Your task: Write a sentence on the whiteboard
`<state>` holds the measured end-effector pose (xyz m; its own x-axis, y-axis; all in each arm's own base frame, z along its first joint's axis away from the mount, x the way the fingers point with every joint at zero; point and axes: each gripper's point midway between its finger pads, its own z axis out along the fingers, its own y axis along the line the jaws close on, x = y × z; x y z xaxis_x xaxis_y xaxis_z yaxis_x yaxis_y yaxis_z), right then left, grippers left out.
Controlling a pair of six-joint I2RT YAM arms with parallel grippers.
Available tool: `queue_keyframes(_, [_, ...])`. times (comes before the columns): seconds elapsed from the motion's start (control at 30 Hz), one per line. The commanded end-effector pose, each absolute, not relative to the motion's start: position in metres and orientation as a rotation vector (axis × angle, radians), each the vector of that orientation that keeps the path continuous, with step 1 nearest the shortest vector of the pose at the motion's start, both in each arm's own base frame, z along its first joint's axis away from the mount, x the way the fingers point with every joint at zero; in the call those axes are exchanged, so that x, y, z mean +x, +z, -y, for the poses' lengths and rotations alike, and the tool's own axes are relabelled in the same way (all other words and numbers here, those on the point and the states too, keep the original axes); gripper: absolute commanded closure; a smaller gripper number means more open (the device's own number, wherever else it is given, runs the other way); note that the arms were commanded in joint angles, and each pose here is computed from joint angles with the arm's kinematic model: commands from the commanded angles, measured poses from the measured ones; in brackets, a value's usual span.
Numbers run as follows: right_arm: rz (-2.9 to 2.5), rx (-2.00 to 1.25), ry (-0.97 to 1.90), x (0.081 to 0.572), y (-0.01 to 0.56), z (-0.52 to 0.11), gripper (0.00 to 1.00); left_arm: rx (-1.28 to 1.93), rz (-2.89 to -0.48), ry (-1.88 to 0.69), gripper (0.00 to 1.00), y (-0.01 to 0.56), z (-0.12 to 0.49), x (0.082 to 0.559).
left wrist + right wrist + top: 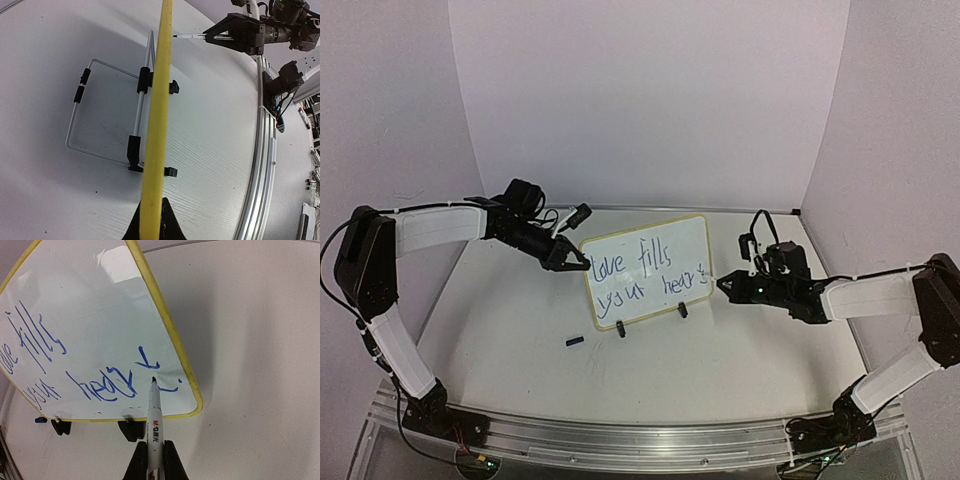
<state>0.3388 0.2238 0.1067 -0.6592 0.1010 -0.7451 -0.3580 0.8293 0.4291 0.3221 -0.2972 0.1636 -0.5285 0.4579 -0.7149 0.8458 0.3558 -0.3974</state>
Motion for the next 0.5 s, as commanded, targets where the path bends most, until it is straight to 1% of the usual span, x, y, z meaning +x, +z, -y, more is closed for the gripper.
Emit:
queue_keyframes(0.0, [-2.12, -0.209, 0.734, 0.352, 0.127, -0.232, 1.0, 1.17, -2.181, -0.927, 1.0, 0.145, 0.291, 0.329])
queue_keyframes(0.47, [-2.143, -0.207, 0.719, 0.354, 0.118, -0.232, 1.0, 1.17, -2.181, -0.927, 1.0, 0.145, 0.291, 0.329])
